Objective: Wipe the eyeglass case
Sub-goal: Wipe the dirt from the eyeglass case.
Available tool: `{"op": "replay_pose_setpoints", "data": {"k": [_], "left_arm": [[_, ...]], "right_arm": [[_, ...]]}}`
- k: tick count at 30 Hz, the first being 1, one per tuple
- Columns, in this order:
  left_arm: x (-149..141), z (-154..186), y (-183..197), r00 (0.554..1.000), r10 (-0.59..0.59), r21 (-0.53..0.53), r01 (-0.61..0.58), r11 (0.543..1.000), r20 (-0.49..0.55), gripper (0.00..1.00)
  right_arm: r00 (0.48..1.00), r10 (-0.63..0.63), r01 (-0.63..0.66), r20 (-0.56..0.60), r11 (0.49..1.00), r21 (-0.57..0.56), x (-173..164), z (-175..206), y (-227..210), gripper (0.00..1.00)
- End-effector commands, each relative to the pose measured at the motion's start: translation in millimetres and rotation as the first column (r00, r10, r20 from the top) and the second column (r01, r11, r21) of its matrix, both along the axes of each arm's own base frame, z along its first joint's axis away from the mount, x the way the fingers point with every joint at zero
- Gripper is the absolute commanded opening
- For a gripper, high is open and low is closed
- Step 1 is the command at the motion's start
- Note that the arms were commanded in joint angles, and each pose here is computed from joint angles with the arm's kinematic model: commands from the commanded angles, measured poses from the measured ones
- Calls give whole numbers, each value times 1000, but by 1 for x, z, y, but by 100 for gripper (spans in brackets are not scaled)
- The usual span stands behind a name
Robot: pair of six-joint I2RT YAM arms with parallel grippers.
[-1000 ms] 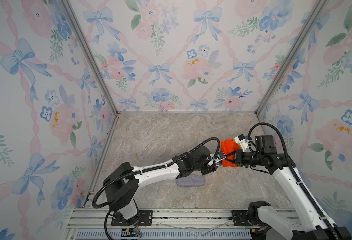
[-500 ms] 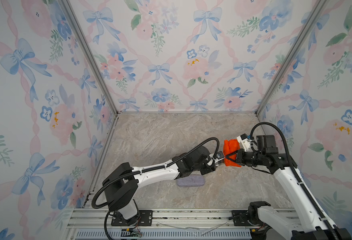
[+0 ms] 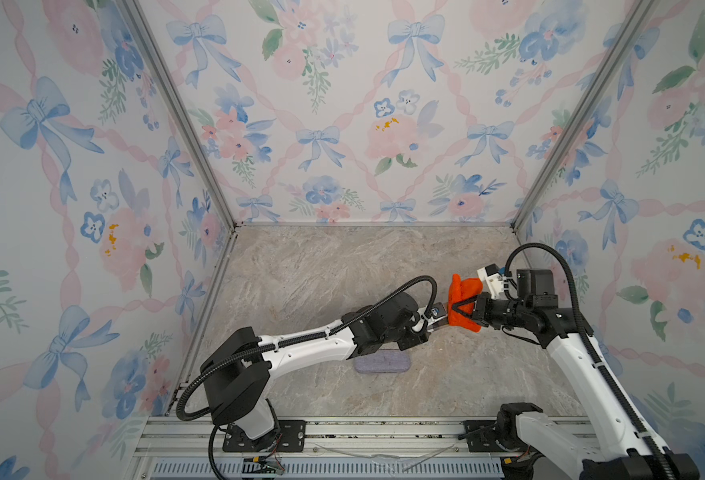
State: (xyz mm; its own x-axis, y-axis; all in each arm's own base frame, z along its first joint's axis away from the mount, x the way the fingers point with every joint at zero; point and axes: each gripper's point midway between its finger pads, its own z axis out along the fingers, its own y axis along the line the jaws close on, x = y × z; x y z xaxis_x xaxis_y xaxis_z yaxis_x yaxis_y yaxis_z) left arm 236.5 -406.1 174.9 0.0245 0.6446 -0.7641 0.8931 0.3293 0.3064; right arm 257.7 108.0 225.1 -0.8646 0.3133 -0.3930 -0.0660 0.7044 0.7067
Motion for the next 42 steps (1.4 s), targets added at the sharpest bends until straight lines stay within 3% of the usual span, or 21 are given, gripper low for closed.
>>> {"op": "replay_pose_setpoints", "data": {"k": [1, 4, 8, 11, 14, 19, 24, 29, 37, 42], "left_arm": [[6, 53, -1, 981, 13, -31, -7, 999, 193, 34], [17, 52, 8, 932, 53, 74, -85, 994, 359, 33], [19, 57, 12, 820, 33, 163, -153, 975, 571, 32], [11, 69, 9, 757, 13, 155, -151, 976, 654, 31], [8, 79, 6, 720, 12, 150, -161, 976, 694, 31], [10, 83, 2, 708, 17, 142, -165, 976, 706, 33], [8, 88, 1, 711, 20, 121, -147, 982, 703, 33], [6, 91, 3, 709, 22, 116, -146, 982, 705, 33], [3, 99, 3, 702, 34, 88, -136, 987, 711, 33], [7, 95, 5, 694, 40, 98, -159, 982, 719, 33]], "right_arm": [[993, -81, 88, 89, 993, -77, 1, 37, -28, 0], [981, -103, 111, 163, 993, -45, 7, 75, -27, 0], [972, -85, 79, 217, 996, 37, 16, 115, -13, 0], [974, -29, 13, 227, 997, 73, 16, 127, 11, 0], [978, 42, -61, 204, 994, 87, 14, 120, 39, 0], [986, 114, -127, 122, 986, 108, 8, 75, 67, 0], [999, 46, -44, -26, 997, 69, 0, 13, 32, 0], [1000, -2, 4, -25, 997, 80, -4, 13, 9, 0], [985, 171, -172, 20, 979, 113, 7, 33, 73, 0], [973, 229, -223, -17, 962, 156, 3, 32, 90, 0]]}}
